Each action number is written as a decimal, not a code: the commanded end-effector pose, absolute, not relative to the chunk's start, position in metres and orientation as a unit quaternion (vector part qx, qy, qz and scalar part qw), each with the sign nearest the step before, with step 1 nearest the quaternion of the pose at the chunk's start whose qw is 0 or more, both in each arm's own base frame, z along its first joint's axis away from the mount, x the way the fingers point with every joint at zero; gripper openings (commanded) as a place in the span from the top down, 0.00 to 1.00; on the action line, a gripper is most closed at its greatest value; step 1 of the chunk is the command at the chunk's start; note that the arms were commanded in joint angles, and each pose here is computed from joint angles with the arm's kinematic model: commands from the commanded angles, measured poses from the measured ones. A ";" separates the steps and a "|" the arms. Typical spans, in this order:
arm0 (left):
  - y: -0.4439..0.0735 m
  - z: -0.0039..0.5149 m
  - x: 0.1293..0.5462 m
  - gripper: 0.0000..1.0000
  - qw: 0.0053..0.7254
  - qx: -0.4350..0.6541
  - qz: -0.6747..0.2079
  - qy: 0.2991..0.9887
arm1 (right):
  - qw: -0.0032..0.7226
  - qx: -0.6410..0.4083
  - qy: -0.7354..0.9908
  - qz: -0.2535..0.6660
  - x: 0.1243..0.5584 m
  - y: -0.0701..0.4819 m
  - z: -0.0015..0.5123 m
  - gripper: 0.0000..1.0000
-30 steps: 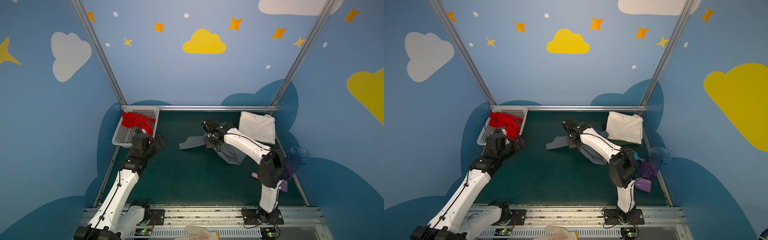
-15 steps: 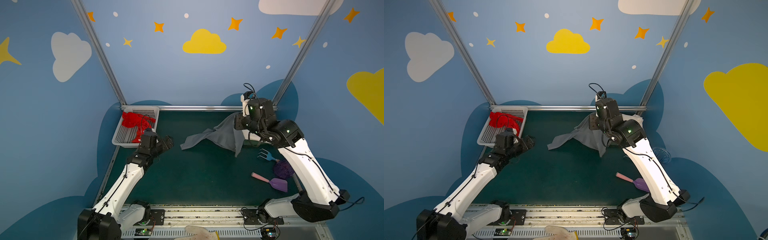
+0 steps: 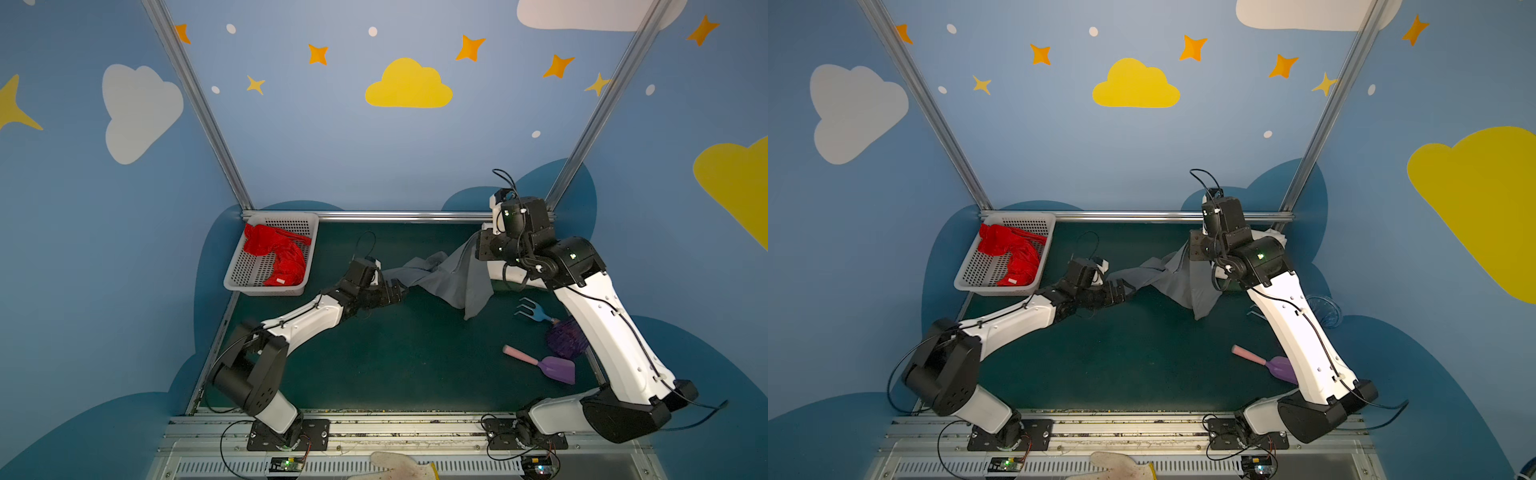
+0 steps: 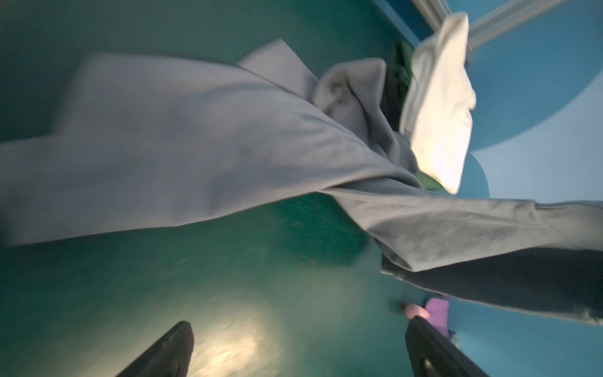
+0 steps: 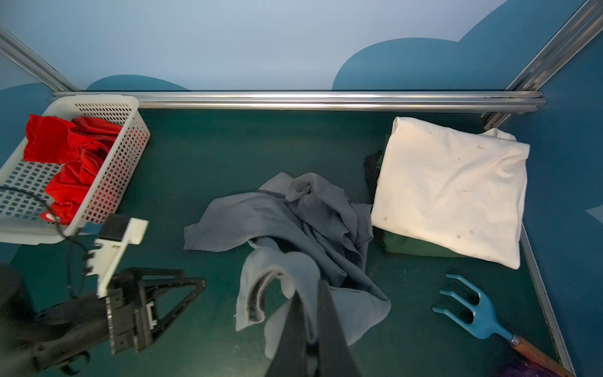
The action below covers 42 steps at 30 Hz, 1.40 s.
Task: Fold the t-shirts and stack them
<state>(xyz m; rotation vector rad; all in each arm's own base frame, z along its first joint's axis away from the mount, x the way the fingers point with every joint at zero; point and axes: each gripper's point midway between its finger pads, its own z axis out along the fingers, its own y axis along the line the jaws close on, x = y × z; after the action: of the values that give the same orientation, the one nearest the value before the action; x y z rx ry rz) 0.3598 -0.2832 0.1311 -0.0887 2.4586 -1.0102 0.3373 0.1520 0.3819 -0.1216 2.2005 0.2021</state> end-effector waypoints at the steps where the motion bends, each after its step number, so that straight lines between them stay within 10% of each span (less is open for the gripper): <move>1: -0.313 0.139 0.374 0.02 0.224 -0.021 -0.422 0.878 | 0.463 -0.038 0.880 0.100 0.327 0.144 0.398 1.00; 22: -0.304 0.084 0.454 0.00 0.240 -0.043 -0.300 0.922 | 0.470 -0.009 0.877 0.105 0.313 0.116 0.398 1.00; 42: -0.295 0.080 0.404 0.00 0.281 -0.002 -0.243 0.929 | 0.458 0.009 0.881 0.119 0.315 0.107 0.387 1.00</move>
<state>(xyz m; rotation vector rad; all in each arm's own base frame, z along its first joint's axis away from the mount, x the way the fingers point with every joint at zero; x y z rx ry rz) 0.3964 -0.2971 0.0824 -0.0132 2.5006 -0.6941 0.3183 0.1101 0.3728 0.0025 2.2243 0.2635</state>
